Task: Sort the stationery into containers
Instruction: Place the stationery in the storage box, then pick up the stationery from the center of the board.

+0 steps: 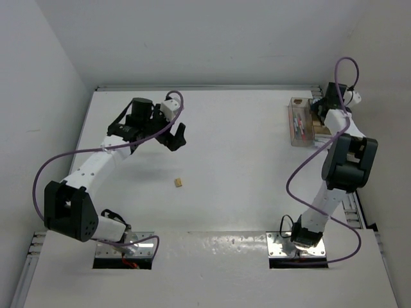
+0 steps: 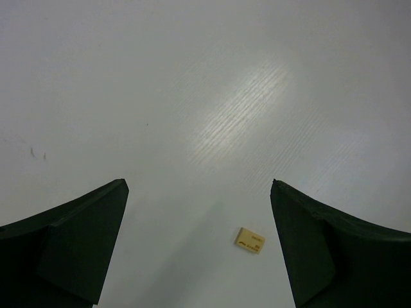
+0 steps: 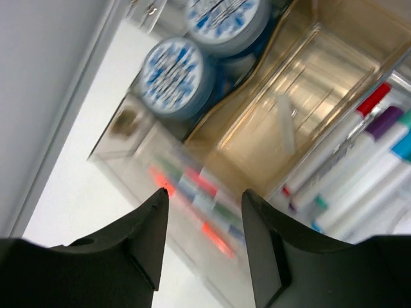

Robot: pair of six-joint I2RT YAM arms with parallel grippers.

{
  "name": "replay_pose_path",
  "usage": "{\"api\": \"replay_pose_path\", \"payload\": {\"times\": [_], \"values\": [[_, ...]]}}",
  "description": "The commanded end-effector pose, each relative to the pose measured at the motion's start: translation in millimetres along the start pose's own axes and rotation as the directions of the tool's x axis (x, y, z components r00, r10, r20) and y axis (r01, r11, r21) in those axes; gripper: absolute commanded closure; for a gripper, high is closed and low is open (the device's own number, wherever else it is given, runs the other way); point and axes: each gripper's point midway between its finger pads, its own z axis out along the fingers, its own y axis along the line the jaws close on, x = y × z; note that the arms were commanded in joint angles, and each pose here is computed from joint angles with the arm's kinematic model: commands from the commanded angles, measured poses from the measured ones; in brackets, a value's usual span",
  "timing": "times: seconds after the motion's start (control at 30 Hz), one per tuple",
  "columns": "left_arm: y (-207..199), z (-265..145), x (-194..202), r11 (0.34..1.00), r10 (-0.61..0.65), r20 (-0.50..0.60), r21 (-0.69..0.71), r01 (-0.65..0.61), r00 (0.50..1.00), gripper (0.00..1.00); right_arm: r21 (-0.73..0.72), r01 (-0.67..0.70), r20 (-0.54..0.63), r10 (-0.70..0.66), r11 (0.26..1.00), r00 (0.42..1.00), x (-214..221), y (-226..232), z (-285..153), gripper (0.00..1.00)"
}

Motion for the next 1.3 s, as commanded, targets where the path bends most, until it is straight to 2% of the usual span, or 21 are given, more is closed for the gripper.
{"api": "replay_pose_path", "payload": {"times": [0.0,0.07,0.1,0.13,0.2,0.23,0.3,0.33,0.4,0.53,0.63,0.73,0.93,1.27], "values": [[8,-9,17,0.996,0.083,-0.093,-0.009,-0.085,0.992,0.00,-0.214,0.050,0.032,-0.044,0.976,0.998,-25,43,-76,0.52],[7,-13,36,0.995,0.103,-0.148,-0.002,-0.104,0.984,0.00,-0.273,0.137,0.000,-0.142,0.952,0.990,3,40,-96,0.53],[5,-13,52,0.992,0.127,-0.181,0.012,-0.127,0.975,0.00,-0.331,0.171,0.027,-0.172,0.928,0.985,4,49,-122,0.53],[5,-14,58,0.990,0.140,-0.195,0.008,-0.141,0.971,0.00,-0.341,0.236,0.010,-0.247,0.910,0.969,27,36,-125,0.53],[3,-14,72,0.987,0.159,-0.229,0.017,-0.160,0.960,0.00,-0.418,0.290,0.033,-0.305,0.861,0.952,41,39,-157,0.53],[3,-12,84,0.987,0.157,-0.263,0.016,-0.159,0.952,0.00,-0.417,0.322,0.009,-0.351,0.850,0.937,62,24,-159,0.53],[0,-10,98,0.989,0.149,-0.307,0.031,-0.146,0.940,0.03,-0.465,0.339,0.007,-0.380,0.818,0.925,75,22,-179,0.53],[-2,-5,108,0.990,0.143,-0.335,0.042,-0.137,0.931,0.04,-0.460,0.342,-0.033,-0.401,0.819,0.915,91,10,-180,0.53],[-7,-1,122,0.991,0.133,-0.367,0.064,-0.117,0.921,0.06,-0.476,0.344,-0.041,-0.411,0.809,0.911,98,6,-193,0.53],[-24,2,156,0.974,0.211,-0.405,0.160,-0.158,0.890,0.06,-0.482,0.362,-0.059,-0.441,0.798,0.895,113,-7,-203,0.53],[-30,6,175,0.945,0.304,-0.394,0.241,-0.222,0.867,0.05,-0.474,0.358,-0.082,-0.445,0.804,0.892,118,-11,-203,0.52],[-36,12,183,0.929,0.334,-0.360,0.282,-0.240,0.871,0.03,-0.464,0.348,-0.115,-0.445,0.814,0.888,122,-12,-203,0.51],[-37,27,181,0.925,0.338,-0.314,0.287,-0.250,0.888,0.04,-0.488,0.361,-0.115,-0.469,0.794,0.876,127,-2,-211,0.51],[-46,43,191,0.912,0.353,-0.317,0.325,-0.249,0.880,0.06,-0.488,0.376,-0.120,-0.487,0.788,0.865,130,-1,-210,0.50]]}}
